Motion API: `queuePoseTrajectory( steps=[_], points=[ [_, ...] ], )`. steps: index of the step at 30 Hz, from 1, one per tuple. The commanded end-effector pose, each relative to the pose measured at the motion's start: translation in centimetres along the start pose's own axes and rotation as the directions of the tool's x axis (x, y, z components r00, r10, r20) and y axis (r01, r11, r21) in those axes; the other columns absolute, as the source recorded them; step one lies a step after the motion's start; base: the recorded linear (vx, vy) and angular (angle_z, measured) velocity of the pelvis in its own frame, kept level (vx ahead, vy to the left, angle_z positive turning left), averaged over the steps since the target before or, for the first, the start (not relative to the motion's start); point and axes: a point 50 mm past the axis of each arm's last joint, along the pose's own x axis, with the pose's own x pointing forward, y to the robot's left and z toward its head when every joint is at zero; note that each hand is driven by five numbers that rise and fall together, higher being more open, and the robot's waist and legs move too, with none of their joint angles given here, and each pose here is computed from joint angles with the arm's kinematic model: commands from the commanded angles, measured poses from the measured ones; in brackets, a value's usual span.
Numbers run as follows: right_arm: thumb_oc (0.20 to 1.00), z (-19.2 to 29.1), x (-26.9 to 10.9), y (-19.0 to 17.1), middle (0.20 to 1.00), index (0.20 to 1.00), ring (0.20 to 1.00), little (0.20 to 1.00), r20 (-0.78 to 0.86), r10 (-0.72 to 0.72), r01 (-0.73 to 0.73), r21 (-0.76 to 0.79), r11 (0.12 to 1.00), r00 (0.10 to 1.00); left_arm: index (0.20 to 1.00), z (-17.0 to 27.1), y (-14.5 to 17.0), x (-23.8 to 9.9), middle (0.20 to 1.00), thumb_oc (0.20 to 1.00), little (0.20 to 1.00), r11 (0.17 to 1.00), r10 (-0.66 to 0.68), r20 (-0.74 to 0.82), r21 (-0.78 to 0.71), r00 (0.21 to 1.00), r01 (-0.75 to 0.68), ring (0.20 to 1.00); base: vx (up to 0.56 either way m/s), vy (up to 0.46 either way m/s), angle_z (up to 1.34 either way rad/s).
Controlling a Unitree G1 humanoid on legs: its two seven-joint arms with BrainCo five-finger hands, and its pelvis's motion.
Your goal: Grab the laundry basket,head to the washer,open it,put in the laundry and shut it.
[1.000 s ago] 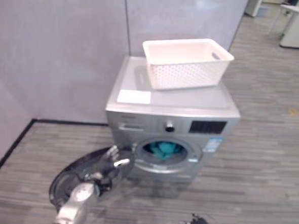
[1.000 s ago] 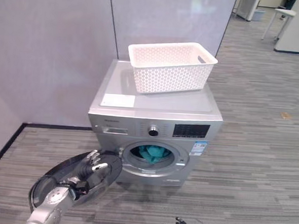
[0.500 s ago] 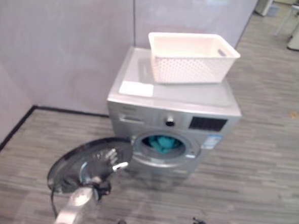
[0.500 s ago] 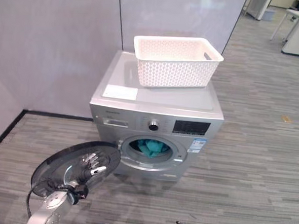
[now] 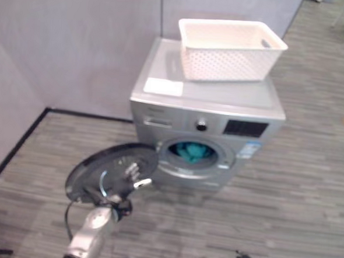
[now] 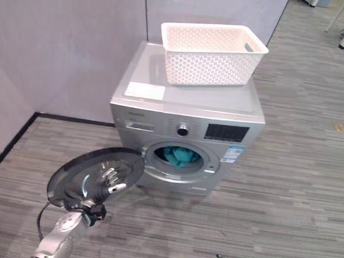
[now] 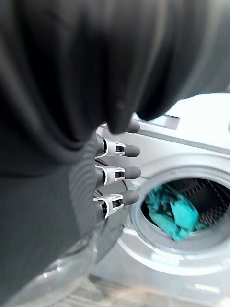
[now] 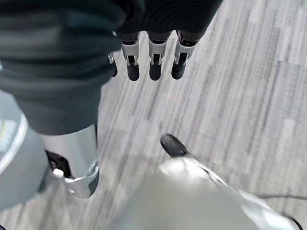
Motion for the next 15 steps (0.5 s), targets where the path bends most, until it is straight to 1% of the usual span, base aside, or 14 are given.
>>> queuePoseTrajectory(
  steps=[1, 8, 11, 12, 15],
  points=[
    [1.000, 1.1, 0.2, -0.7, 1.000, 1.000, 1.000, 1.000, 0.009, -0.013, 0.012, 0.032, 0.999, 1.000, 1.000, 1.3, -0.6, -0.2, 1.000, 1.000, 1.000, 0.998, -0.046, 0.080, 0.035, 0.996, 0.043, 1.000, 0.02, 0.096, 0.30],
    [1.000, 1.1, 0.2, -0.2, 1.000, 1.000, 1.000, 1.000, 0.003, 0.005, -0.005, 0.032, 0.999, 1.000, 1.000, 1.7, -0.8, -0.1, 1.000, 1.000, 1.000, 0.997, -0.061, 0.096, 0.043, 0.993, 0.057, 1.000, 0.00, 0.079, 0.08],
    [1.000, 1.1, 0.2, 0.7, 1.000, 1.000, 1.000, 1.000, -0.006, 0.043, -0.043, -0.002, 0.999, 0.999, 1.000, 4.2, -0.8, -0.1, 1.000, 1.000, 1.000, 0.994, -0.077, 0.193, 0.087, 0.978, 0.061, 1.000, 0.02, 0.036, 0.00],
    [1.000, 1.1, 0.2, 0.7, 1.000, 1.000, 1.000, 1.000, -0.006, 0.044, -0.044, -0.002, 0.999, 0.999, 1.000, 4.2, -0.8, -0.1, 1.000, 1.000, 1.000, 0.994, -0.076, 0.192, 0.088, 0.978, 0.060, 1.000, 0.00, 0.000, 0.00],
    [1.000, 0.9, 0.2, 1.7, 1.000, 1.000, 1.000, 1.000, -0.016, 0.079, -0.079, -0.015, 0.997, 0.997, 1.000, 8.4, -0.7, -1.1, 1.000, 1.000, 1.000, 0.984, -0.095, 0.357, 0.178, 0.929, 0.032, 1.000, 0.00, 0.000, 0.00]
  ],
)
